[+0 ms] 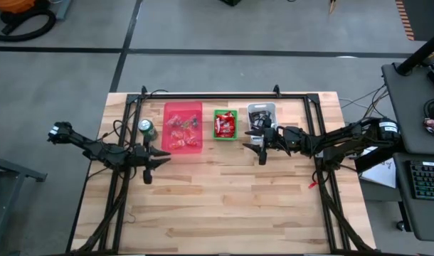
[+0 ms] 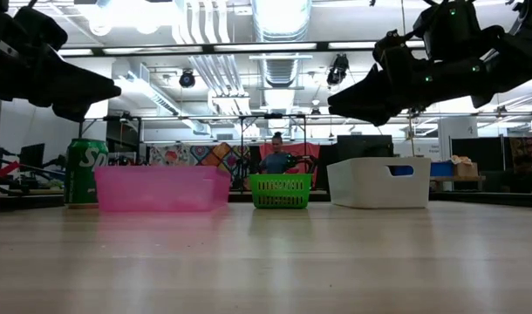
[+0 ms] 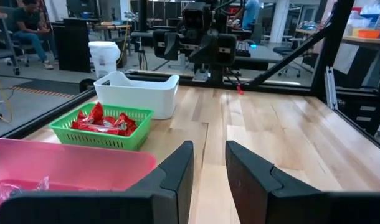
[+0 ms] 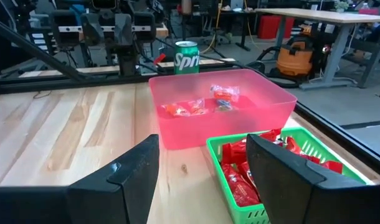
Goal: Sort candy
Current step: Return to Home Position
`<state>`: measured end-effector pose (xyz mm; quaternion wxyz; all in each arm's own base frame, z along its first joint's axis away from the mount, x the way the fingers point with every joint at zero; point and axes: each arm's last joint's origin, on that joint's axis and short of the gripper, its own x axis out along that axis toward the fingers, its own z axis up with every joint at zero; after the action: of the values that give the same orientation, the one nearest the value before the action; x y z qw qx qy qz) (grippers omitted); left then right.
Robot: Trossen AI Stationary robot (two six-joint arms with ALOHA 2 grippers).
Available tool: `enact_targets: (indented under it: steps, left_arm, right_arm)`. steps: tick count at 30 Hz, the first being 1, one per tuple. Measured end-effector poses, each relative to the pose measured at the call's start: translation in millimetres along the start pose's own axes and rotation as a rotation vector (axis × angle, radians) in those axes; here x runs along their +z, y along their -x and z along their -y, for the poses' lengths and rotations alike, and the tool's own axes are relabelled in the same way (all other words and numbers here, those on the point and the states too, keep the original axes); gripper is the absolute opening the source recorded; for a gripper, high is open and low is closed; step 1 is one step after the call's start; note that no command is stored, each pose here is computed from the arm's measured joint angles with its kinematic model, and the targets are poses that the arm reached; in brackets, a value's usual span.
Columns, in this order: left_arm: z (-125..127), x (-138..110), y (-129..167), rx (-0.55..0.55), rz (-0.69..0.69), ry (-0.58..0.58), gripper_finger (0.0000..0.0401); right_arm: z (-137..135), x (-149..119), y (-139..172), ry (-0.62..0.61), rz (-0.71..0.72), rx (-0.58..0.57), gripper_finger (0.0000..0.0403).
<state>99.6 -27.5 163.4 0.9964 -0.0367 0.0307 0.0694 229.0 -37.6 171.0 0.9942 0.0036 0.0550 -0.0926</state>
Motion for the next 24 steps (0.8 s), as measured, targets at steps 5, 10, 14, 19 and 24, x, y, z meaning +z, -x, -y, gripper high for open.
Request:
enact_targets:
  steps: [5, 10, 14, 19, 24]
  left_arm:
    - [0.0, 0.0, -0.1, 0.000, -0.001, 0.000, 0.0077]
    - [0.1, 0.1, -0.1, -0.001, -0.001, 0.000, 0.0077]
    - [0.2, -0.1, -0.3, -0.001, -0.003, -0.002, 0.0077]
    - [0.4, -0.3, -0.6, -0.001, -0.008, -0.004, 0.0077]
    - [0.4, -0.4, -0.7, -0.001, -0.009, -0.004, 0.0077]
  right_arm:
    - [-0.2, -0.5, 0.0, 0.000, -0.005, 0.002, 0.0228]
    - [0.7, 12.8, 6.5, -0.027, 0.059, -0.022, 0.0228]
    - [-3.6, 18.3, 21.8, -0.012, -0.002, -0.047, 0.0228]
    - [-8.8, -1.7, 57.2, 0.015, -0.019, -0.182, 0.0228]
    - [-8.3, -26.1, 86.1, -0.126, 0.025, -0.110, 0.0228]
